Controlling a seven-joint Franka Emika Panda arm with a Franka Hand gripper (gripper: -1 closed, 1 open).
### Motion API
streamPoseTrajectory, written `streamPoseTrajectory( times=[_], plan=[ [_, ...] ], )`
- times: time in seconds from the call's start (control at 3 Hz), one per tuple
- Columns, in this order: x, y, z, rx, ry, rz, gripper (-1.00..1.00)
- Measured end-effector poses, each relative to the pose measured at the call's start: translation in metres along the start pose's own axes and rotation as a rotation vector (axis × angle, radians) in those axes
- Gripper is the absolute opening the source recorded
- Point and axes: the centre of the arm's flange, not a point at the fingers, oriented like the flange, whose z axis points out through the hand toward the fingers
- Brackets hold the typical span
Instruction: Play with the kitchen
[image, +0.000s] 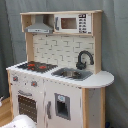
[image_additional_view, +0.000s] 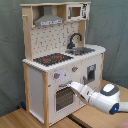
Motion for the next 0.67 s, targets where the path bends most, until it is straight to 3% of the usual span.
streamPoseTrajectory(
  times=[0.33, 0.67],
  plan=[
    [-0.012, -0.007, -0.012, -0.018, -0.038, 0.035, 1.0],
    [-0.026, -0.01, -0.011, -0.045, -0.064, 0.114, 1.0]
  ],
)
